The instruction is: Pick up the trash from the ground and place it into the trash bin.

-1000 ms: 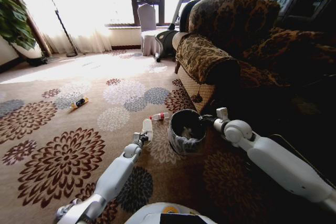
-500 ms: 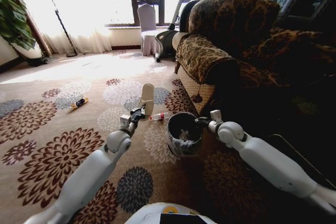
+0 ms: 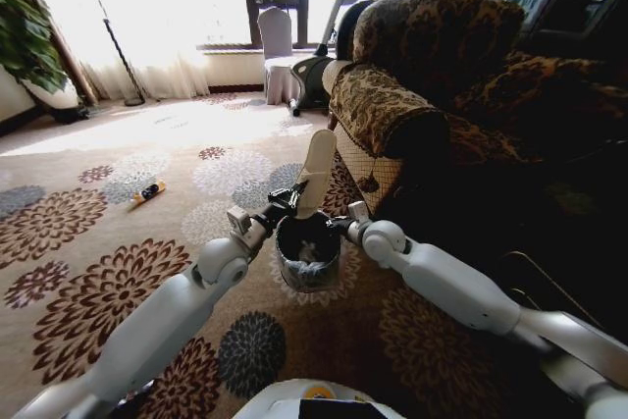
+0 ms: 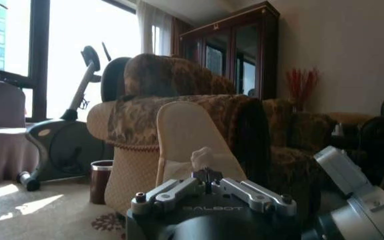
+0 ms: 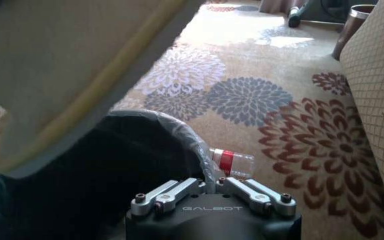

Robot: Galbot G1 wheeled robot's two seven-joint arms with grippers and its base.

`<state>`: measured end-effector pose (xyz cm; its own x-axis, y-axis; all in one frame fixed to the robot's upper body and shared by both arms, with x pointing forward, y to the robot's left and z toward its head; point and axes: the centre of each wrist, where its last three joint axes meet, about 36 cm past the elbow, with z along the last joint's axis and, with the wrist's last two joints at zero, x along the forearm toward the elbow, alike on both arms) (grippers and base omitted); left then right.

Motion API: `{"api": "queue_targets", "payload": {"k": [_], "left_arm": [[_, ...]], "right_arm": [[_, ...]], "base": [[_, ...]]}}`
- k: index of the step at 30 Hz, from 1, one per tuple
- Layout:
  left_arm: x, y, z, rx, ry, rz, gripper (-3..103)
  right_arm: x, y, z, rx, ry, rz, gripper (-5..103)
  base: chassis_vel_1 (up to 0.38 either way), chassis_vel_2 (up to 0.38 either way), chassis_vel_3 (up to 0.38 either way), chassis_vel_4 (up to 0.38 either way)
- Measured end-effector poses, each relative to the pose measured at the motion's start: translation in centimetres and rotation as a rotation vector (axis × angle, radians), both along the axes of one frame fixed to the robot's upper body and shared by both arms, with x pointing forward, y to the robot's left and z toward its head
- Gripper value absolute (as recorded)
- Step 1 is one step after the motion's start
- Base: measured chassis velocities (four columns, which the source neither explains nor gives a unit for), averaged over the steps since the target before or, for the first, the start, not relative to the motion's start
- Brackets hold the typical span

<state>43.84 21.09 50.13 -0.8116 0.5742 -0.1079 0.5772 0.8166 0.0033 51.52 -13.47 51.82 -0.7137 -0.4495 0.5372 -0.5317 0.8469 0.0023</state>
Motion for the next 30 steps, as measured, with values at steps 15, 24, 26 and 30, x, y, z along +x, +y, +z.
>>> {"api": "queue_targets", "payload": {"k": [15,24,26,30], "left_arm": [[1.1,0.7,-3.3,0.104,0.036,-0.089,39],[-0.2,1.3,-3.6,0.144,0.05,-0.138,72],[-0.3,1.3,-3.3,0.143,0.046,-0.14,77],[-0.4,1.3,-2.1,0.116,0.022,-0.129,92]], "right_arm": [[1.1,-0.8,2.5,0.031,-0.005,-0.01,2],[2.6,-0.9,3.0,0.048,-0.023,-0.038,2],[2.8,-0.9,3.1,0.048,-0.024,-0.042,2],[3.2,-1.1,3.0,0.048,-0.023,-0.053,2]], "base": [[0.0,0.0,0.0,0.0],[0.0,0.0,0.0,0.0],[0.0,0.0,0.0,0.0],[0.0,0.0,0.0,0.0]]}}
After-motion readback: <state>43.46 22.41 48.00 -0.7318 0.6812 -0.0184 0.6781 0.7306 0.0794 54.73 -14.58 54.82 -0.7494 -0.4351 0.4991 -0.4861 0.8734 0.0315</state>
